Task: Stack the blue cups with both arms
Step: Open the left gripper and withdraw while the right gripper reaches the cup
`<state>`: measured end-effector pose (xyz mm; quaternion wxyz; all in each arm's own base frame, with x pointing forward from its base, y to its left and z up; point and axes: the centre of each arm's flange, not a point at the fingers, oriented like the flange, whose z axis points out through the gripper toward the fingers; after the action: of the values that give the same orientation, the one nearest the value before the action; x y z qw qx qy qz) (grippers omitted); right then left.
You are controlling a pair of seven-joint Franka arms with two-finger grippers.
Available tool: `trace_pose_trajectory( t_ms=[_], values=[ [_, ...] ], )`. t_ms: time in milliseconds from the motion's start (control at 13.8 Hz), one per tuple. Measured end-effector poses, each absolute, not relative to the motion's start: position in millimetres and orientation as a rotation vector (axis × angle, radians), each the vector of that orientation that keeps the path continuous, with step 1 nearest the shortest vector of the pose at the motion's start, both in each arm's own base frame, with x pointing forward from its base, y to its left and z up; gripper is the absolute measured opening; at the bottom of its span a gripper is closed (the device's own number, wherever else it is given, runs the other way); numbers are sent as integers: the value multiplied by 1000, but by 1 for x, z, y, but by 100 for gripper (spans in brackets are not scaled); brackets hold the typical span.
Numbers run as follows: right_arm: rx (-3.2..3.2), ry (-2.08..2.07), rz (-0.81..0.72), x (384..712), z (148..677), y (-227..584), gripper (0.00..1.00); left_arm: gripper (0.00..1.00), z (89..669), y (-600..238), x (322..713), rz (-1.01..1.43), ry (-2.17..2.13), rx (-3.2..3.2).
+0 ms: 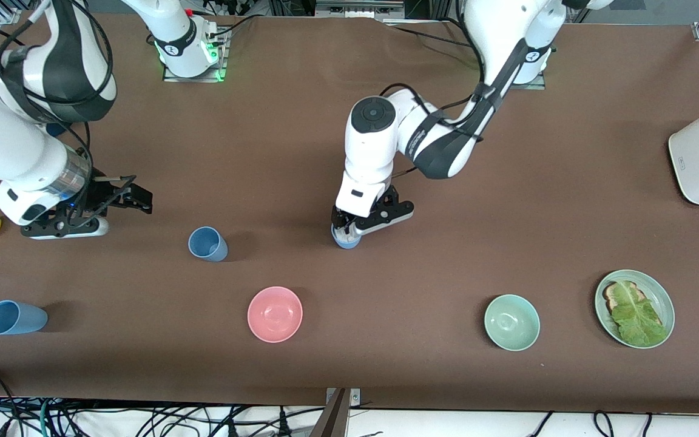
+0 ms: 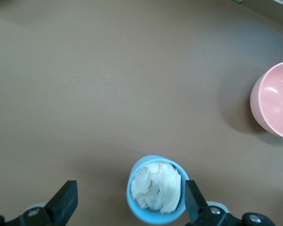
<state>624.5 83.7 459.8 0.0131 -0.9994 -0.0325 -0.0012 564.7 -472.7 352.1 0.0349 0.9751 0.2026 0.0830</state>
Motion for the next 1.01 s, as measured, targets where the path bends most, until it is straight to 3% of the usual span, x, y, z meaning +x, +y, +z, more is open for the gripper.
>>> trace_pose_trajectory(
  t_ms=[579, 1013],
  values=[
    [-3105, -121, 2, 645, 332, 98, 100, 100, 471, -363, 588, 29, 386, 3060],
    [-3104, -123, -38, 636, 287, 98, 99, 100, 528, -232, 609, -64, 137, 3126]
  ],
)
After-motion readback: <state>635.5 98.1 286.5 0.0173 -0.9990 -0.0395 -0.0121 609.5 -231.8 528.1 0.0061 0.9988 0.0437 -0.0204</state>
